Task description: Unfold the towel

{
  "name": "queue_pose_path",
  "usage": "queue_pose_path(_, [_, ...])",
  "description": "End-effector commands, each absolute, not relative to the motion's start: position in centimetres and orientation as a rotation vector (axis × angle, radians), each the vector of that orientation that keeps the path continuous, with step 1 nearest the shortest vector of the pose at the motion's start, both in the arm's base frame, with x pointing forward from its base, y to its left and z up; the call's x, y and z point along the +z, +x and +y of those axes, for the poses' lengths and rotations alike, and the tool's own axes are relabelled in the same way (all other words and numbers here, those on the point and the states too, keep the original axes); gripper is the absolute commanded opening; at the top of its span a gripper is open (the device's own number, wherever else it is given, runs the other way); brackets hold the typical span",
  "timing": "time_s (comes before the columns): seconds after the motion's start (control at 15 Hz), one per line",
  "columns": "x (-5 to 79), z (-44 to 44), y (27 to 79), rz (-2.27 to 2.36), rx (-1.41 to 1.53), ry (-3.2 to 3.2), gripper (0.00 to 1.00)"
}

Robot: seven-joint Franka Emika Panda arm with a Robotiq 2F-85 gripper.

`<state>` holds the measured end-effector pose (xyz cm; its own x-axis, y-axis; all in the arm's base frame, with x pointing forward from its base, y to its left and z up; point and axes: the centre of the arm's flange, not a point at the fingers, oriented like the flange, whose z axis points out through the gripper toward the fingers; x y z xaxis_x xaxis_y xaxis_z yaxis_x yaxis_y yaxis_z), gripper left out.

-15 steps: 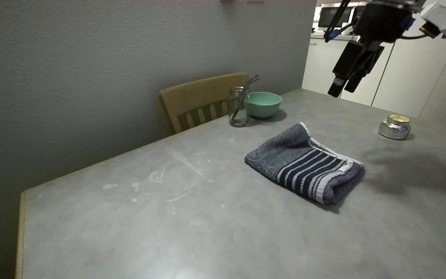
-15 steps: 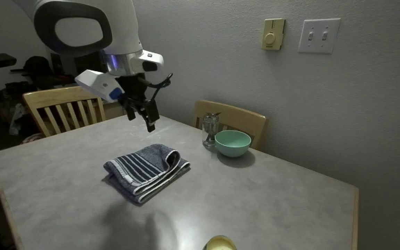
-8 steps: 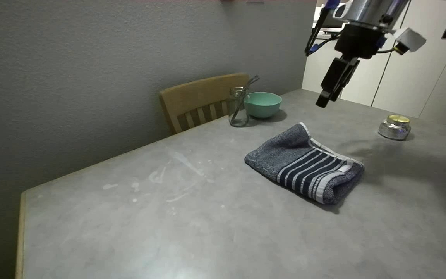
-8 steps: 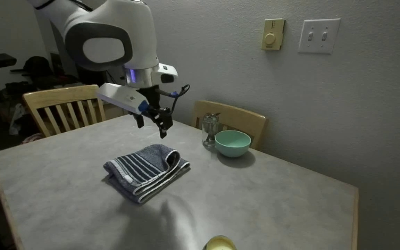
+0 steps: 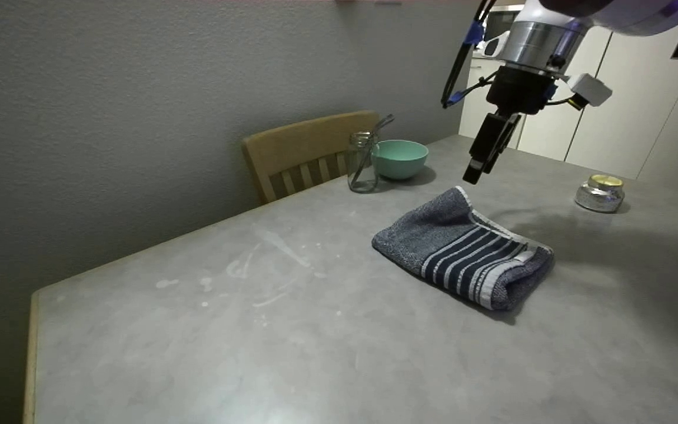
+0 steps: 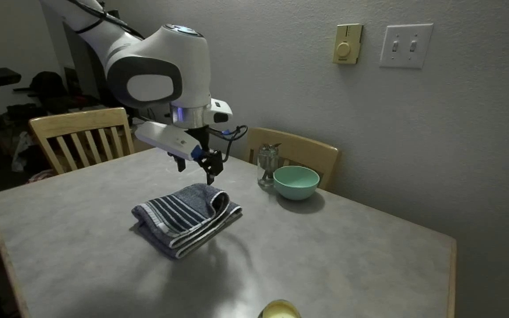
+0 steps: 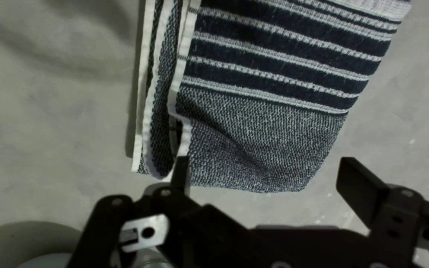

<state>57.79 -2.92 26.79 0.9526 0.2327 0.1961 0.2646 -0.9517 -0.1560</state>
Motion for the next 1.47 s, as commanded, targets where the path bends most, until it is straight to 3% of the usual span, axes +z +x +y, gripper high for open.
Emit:
queue_pose_path(0.0, [26.0, -2.8, 58.2, -0.535, -0.27, -2.917, 1.0])
queue_pose_path(0.8, [24.8, -5.6, 61.4, -1.037, -0.231, -2.905, 1.0])
queue_pose_path(1.4, [20.1, -6.9, 65.5, -1.08, -0.168, -2.826, 1.0])
